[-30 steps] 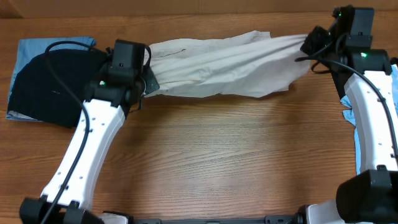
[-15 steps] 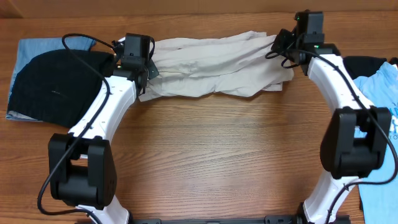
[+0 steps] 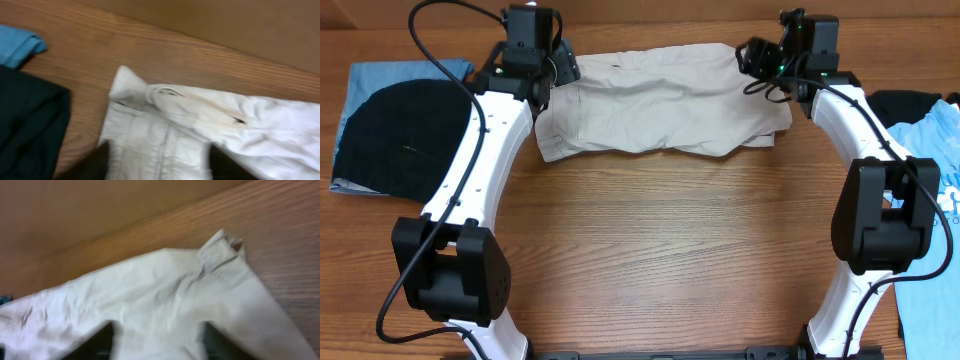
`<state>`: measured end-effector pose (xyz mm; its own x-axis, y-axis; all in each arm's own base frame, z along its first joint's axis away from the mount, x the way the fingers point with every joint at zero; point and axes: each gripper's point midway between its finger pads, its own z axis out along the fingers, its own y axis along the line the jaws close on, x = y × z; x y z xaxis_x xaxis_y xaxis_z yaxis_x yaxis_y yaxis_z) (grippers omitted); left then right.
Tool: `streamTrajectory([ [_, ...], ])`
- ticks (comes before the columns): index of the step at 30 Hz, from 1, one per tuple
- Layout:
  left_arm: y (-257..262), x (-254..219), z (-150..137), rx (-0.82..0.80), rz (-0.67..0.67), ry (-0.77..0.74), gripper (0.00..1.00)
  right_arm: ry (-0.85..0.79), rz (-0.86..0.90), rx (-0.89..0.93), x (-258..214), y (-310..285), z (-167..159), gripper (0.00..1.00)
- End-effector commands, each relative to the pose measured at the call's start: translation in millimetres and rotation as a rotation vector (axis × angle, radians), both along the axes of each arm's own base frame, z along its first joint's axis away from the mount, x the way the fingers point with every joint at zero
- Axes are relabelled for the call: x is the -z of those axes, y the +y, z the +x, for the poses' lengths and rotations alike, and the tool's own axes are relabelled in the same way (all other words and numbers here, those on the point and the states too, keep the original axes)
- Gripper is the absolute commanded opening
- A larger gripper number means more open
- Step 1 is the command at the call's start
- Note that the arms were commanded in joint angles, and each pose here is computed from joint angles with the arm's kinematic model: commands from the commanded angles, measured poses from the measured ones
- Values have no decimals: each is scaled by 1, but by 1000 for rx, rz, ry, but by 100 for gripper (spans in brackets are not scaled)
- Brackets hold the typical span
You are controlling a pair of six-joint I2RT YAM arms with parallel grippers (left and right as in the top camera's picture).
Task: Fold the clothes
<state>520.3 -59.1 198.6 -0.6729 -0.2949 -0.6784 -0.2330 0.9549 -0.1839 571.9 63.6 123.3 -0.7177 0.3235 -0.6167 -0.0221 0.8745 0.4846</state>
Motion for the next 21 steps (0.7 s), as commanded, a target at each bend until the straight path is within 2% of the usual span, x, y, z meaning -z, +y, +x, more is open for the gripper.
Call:
streamTrajectory([
  [1, -35, 16, -14, 161, -141, 104, 4, -13, 56, -125, -36, 28, -17, 4],
  [3, -42, 39, -22, 184, -168, 185, 4, 49, 46, -173, -20, 48, -29, 4],
  [7, -44, 92, -19, 199, -162, 289, 4, 143, -27, -251, 15, 73, -48, 4],
  [13, -32, 137, -6, 156, -83, 319, 4, 326, -204, -158, 74, 45, -75, 4],
  [18, -25, 147, -7, 138, -53, 340, 4, 407, -285, -113, 124, 28, -81, 4],
  [21, -20, 150, -10, 126, -21, 357, 4, 497, -319, -106, 154, 21, -96, 4],
])
